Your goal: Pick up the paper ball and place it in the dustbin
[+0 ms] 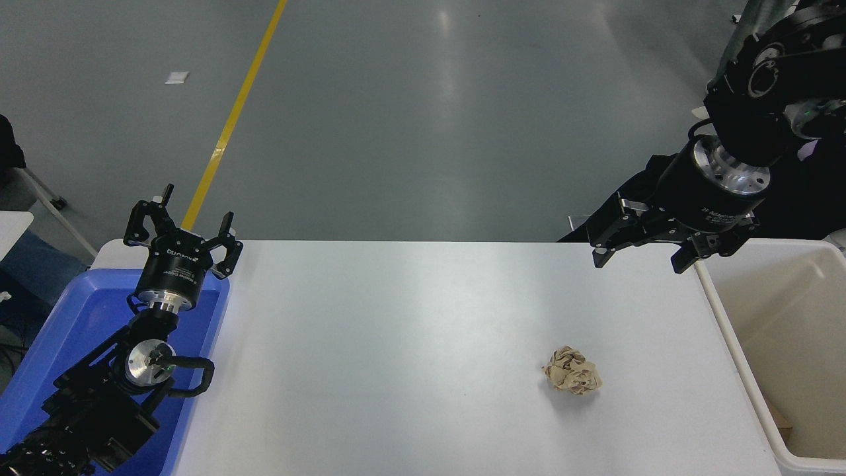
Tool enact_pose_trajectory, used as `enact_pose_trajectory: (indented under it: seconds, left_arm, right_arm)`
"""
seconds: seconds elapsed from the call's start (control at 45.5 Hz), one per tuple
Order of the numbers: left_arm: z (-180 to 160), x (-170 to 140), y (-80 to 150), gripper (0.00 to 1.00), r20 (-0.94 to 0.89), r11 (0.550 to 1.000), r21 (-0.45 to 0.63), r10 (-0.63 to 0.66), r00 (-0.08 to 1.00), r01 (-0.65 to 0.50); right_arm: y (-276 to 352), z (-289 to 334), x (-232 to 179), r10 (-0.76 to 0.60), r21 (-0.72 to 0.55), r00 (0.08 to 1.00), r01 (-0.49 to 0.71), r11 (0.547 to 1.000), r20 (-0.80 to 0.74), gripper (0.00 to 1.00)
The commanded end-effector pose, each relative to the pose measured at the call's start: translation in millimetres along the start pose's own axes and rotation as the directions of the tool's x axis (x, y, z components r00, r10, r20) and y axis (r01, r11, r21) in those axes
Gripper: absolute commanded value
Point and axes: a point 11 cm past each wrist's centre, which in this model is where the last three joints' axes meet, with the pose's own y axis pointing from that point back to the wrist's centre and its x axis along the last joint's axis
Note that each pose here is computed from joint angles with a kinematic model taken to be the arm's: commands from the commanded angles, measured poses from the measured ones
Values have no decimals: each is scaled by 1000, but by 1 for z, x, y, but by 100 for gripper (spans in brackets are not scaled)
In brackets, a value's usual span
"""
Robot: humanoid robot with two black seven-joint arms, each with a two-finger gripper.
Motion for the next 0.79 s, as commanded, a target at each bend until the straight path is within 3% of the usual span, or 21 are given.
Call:
enact_pose_trajectory:
  seconds: [0.0, 0.769]
  left_arm:
    - [0, 0, 0, 98, 0, 1000, -1, 1, 1000, -1]
    - [0, 0, 0, 98, 0, 1000, -1, 1, 1000, -1]
  right_arm:
    - [1, -1, 0, 2, 2, 1000, -2, 1000, -1, 100]
    - [2, -7, 1, 7, 27, 1000, -6, 1000, -8, 100]
